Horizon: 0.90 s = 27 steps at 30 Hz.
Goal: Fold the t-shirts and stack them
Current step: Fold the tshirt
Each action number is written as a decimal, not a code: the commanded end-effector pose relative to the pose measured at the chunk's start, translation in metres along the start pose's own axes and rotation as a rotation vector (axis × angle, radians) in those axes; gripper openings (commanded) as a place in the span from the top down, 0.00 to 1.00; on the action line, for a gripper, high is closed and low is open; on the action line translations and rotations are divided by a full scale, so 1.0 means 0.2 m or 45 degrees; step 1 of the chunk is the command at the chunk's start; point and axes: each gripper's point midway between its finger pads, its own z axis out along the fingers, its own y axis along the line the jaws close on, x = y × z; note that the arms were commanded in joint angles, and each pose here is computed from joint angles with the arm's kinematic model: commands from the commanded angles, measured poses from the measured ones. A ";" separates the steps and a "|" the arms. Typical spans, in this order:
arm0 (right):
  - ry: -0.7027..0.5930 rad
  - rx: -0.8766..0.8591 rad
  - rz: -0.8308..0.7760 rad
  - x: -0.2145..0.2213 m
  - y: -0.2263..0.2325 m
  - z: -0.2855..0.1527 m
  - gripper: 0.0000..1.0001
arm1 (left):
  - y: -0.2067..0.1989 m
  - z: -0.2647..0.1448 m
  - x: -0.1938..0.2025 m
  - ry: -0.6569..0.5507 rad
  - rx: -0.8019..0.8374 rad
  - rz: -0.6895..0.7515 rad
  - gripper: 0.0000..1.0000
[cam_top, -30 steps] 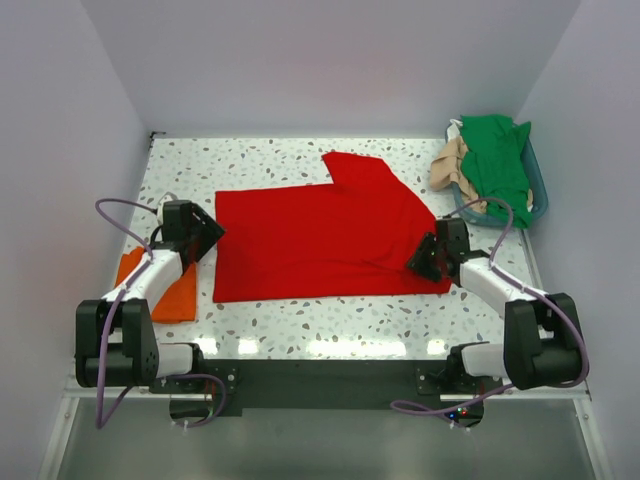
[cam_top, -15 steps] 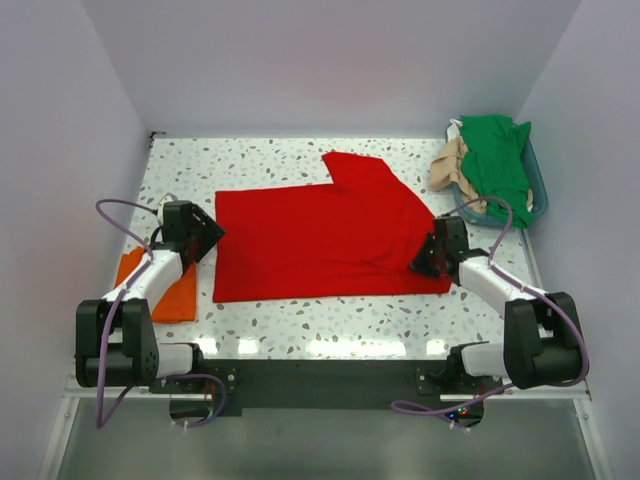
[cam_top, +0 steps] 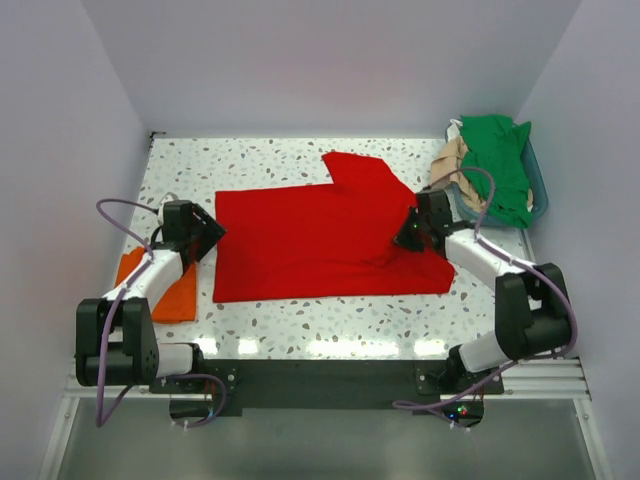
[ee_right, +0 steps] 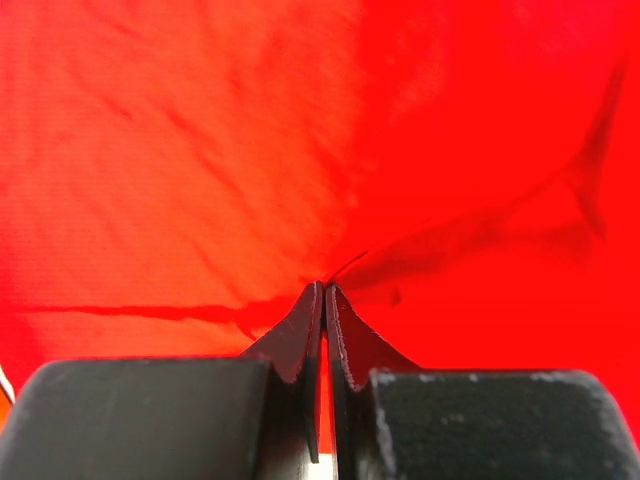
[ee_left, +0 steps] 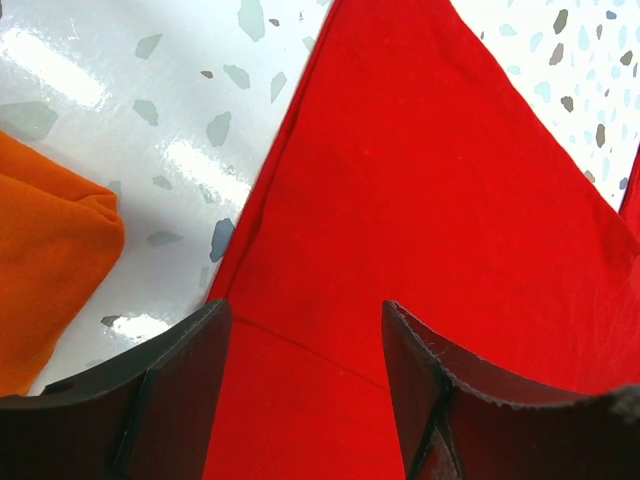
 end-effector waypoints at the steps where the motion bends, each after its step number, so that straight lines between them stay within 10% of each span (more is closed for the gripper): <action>1: -0.034 -0.018 -0.027 -0.08 0.12 0.05 0.98 | -0.09 0.01 -0.06 -0.036 0.070 -0.015 0.34; 27: -0.048 -0.182 0.000 -0.12 0.49 0.33 1.00 | -0.09 0.06 -0.07 -0.004 0.028 0.004 0.34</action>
